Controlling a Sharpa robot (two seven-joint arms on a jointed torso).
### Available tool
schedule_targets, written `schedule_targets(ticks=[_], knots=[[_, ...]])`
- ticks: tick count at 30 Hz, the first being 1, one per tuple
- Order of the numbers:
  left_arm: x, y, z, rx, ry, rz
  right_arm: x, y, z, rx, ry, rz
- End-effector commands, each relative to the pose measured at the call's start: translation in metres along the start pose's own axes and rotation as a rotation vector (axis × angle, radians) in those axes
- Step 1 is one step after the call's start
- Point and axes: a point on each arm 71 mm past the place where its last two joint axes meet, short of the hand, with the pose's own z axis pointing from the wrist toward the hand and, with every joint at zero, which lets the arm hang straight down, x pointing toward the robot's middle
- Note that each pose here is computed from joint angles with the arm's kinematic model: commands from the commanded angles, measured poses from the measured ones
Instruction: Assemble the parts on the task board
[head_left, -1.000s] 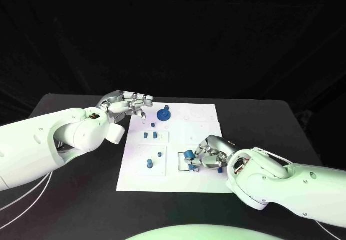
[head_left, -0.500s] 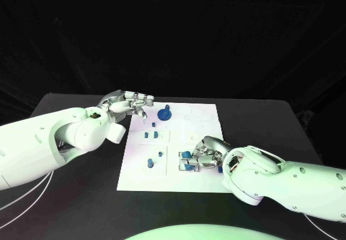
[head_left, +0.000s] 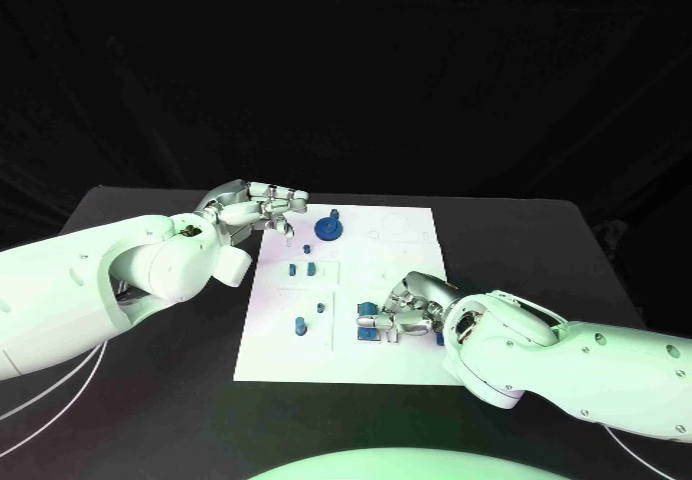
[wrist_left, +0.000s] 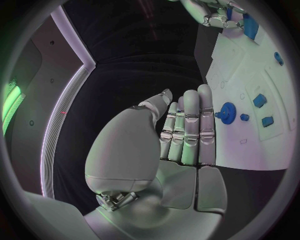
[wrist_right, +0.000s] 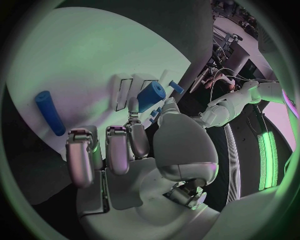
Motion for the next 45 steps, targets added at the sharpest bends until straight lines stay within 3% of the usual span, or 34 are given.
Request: schedule_targets(ticks=[1, 17, 36, 45], knots=[[0.0029, -0.0008, 0.0003, 0.003, 0.022, -0.004, -0.001, 0.002, -0.001, -0.024, -0.021, -0.012], [0.0010, -0.0005, -0.0006, 0.001, 0.018, -0.004, -0.005, 0.001, -0.016, -0.074, -0.032, -0.025], [0.0014, -0.0002, -0.0003, -0.001, 0.019, -0.004, 0.000, 0.002, -0.012, -0.071, -0.002, -0.055], [0.0009, -0.0002, -0.0004, -0.001, 0.017, -0.004, -0.004, -0.002, -0.011, -0.058, -0.043, -0.077]])
